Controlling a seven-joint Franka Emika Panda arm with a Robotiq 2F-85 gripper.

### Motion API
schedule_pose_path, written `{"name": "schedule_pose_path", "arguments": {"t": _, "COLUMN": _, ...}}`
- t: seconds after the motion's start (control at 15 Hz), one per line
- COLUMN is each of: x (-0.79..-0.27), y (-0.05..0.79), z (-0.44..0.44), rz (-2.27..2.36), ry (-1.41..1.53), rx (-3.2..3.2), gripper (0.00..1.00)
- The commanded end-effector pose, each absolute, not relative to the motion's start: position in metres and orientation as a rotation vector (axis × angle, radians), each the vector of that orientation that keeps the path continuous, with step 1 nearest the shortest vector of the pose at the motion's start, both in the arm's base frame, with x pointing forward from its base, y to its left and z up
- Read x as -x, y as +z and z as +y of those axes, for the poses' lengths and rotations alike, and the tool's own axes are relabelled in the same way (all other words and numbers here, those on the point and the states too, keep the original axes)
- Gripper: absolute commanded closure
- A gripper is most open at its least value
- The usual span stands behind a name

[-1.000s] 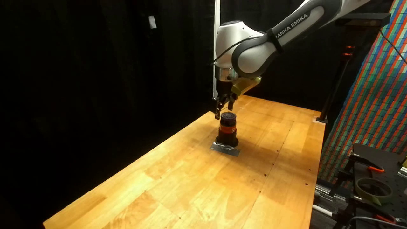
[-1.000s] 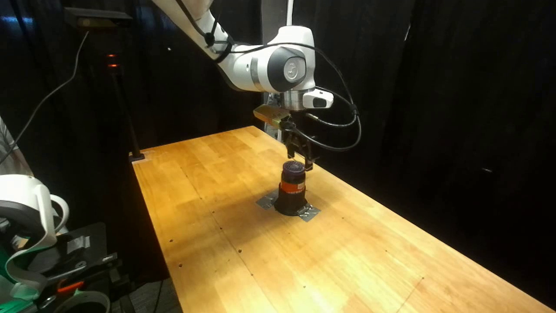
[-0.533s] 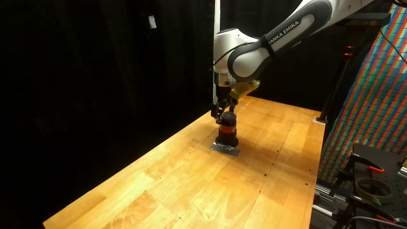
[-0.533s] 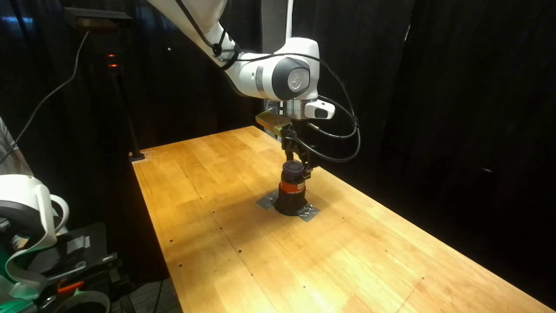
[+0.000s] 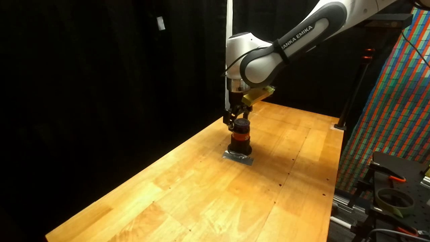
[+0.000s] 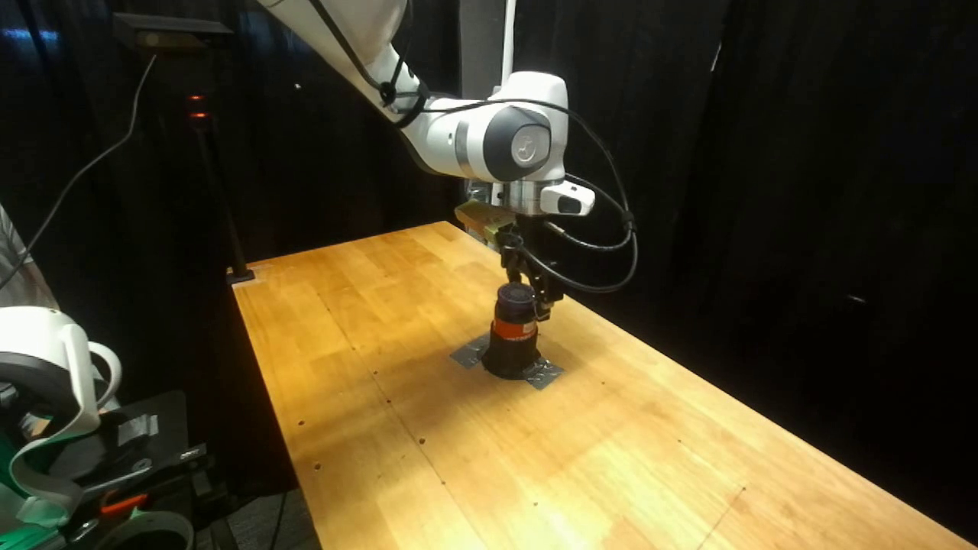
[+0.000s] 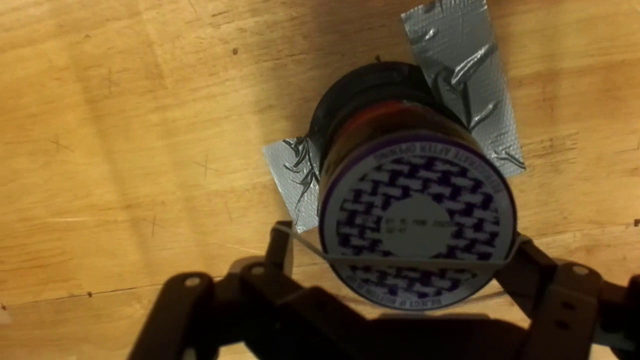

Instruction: Put the rubber band around the base of the cup

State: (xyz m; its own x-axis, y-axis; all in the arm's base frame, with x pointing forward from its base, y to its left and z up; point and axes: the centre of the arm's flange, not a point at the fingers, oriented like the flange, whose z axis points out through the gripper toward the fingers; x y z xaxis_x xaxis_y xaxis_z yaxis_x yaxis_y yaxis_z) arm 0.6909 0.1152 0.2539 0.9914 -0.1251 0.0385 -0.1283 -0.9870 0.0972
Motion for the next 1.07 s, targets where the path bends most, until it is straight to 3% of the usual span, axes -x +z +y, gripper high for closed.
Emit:
{"name": "schedule_pose_path", "arguments": {"t": 0.0, "x": -0.708, "y": 0.24, "z": 0.111, "rz": -0.324, "ry": 0.124, "rx": -3.031, "gripper": 0.0}}
{"name": "schedule_pose_path", "arguments": {"t": 0.2, "x": -0.708, "y": 0.232, "z": 0.107, "rz": -0.388, "ry": 0.126, "rx": -3.034, "gripper": 0.0}}
{"name": "schedule_pose_path", "arguments": {"t": 1.0, "x": -0.618, "y": 0.261, "z": 0.114, "rz": -0.295, "ry": 0.064, "rx": -3.087, "gripper": 0.0}}
